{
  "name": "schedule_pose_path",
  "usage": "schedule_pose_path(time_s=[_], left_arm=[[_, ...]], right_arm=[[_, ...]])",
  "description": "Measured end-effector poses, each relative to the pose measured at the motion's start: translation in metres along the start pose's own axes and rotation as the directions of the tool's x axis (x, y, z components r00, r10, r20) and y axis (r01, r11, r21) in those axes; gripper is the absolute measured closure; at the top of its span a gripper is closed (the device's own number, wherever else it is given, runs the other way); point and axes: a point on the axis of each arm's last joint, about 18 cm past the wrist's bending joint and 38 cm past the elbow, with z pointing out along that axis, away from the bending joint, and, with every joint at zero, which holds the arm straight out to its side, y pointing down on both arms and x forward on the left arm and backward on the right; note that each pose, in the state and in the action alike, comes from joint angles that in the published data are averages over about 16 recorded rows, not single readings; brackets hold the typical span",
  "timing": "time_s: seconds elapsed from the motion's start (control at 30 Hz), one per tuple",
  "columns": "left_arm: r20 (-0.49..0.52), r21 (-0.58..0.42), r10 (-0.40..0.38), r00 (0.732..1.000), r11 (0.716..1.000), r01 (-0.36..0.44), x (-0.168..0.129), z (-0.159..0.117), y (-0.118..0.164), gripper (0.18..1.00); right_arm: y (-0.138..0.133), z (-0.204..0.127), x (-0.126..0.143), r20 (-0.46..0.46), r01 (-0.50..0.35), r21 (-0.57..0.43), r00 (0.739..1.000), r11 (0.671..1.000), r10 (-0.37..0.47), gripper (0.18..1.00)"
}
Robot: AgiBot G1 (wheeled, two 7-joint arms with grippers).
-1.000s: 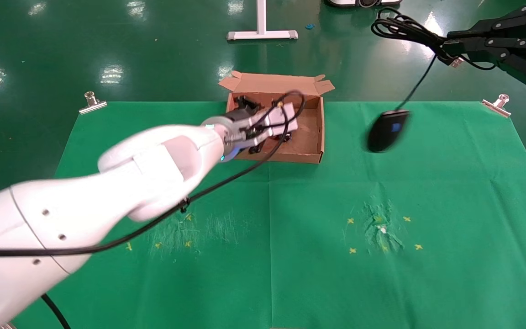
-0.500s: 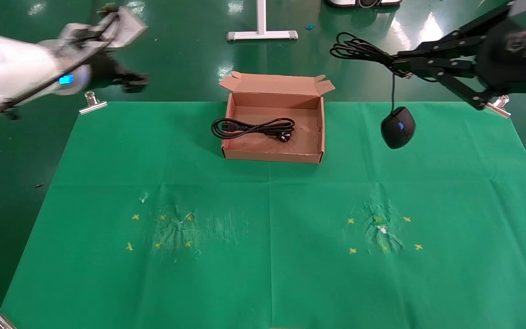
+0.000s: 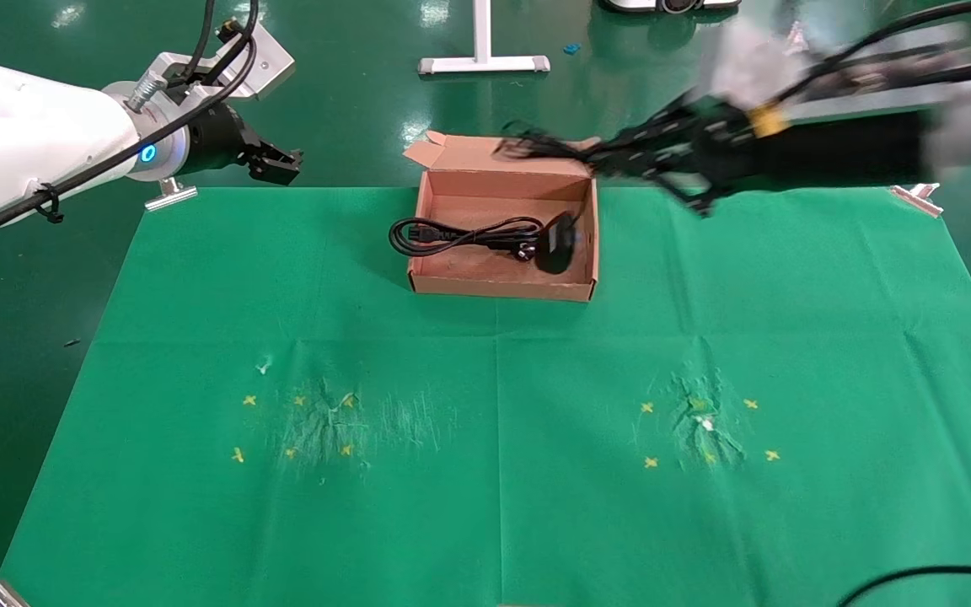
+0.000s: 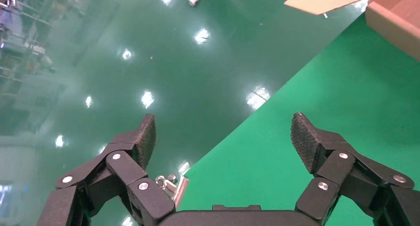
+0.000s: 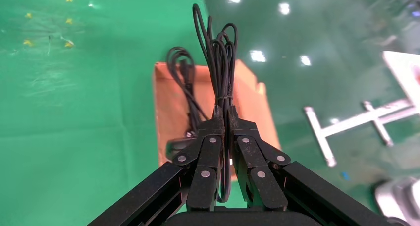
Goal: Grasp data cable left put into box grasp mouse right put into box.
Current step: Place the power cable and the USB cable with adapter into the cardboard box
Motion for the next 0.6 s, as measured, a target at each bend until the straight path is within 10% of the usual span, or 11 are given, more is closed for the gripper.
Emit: schedule_pose_path(time_s=[0.6], left_arm=[[-0.001,0.000,-0.001,1.000,1.000,0.001,-0.001,0.000,0.000,0.184]], right_arm=[[0.040,0.081,0.012,-0.049,0.026,-0.132,0.998,0.991,-0.032,0.986]])
